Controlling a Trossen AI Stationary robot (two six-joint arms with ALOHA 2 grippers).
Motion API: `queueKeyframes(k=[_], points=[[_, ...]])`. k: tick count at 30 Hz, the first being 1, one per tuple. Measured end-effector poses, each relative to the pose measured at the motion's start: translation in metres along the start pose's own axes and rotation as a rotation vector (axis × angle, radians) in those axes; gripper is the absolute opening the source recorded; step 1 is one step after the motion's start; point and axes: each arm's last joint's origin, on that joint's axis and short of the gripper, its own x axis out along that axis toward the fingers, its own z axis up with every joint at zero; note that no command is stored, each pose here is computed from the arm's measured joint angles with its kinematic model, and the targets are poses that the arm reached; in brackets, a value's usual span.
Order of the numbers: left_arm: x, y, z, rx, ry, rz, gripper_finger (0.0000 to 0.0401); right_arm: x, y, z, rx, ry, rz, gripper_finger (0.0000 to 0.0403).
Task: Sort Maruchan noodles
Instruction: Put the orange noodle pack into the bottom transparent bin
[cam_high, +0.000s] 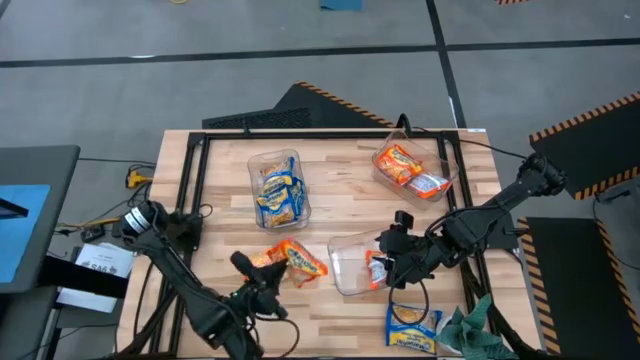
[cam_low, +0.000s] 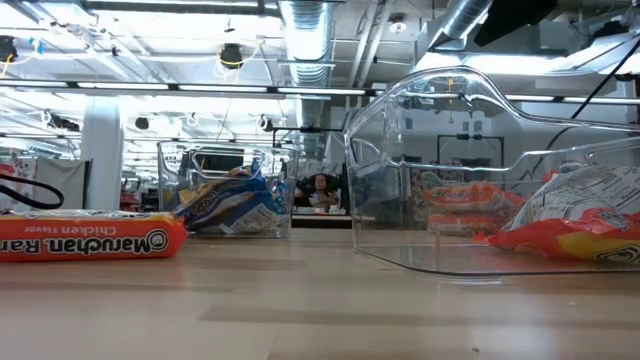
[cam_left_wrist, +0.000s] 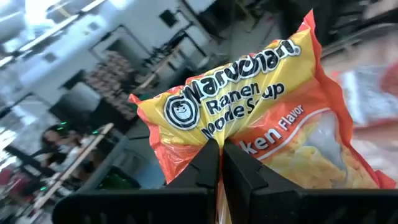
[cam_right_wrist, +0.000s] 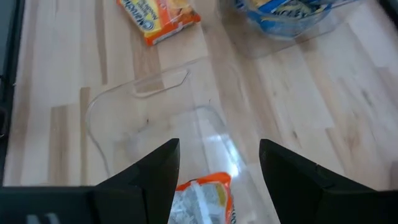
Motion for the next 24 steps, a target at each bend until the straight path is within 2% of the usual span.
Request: queueKeyframes(k=[9,12,16,18,20,22,24], points=[[0.056,-0.002,-0.027,0.014,0.11,0.108,0.0,0.0,-0.002,0.001,-0.007,-0.043,-0.063,0.0244],[0.069,-0.006,-0.031,0.034,0.161,0.094,0.0,0.0,-0.002,0.001,-0.021,-0.044,-0.065,0.0244],[0.077,-0.011,-0.023,0.09,0.169,0.069,0.0,0.0,-0.002,0.001,-0.024,-0.046,-0.068,0.0244],[0.084,-0.014,-0.019,0.132,0.188,0.024,0.0,0.0,-0.002,0.001,-0.024,-0.047,-0.068,0.0244],[0.096,-0.016,-0.014,0.184,0.217,-0.078,0.0,0.0,-0.002,0.001,-0.025,-0.047,-0.068,0.0244],[0.11,-0.018,-0.009,0.191,0.22,-0.213,0.0,0.0,-0.002,0.001,-0.026,-0.047,-0.068,0.0244],[0.125,-0.018,-0.003,0.175,0.195,-0.289,0.0,0.0,-0.002,0.001,-0.026,-0.047,-0.068,0.0244]])
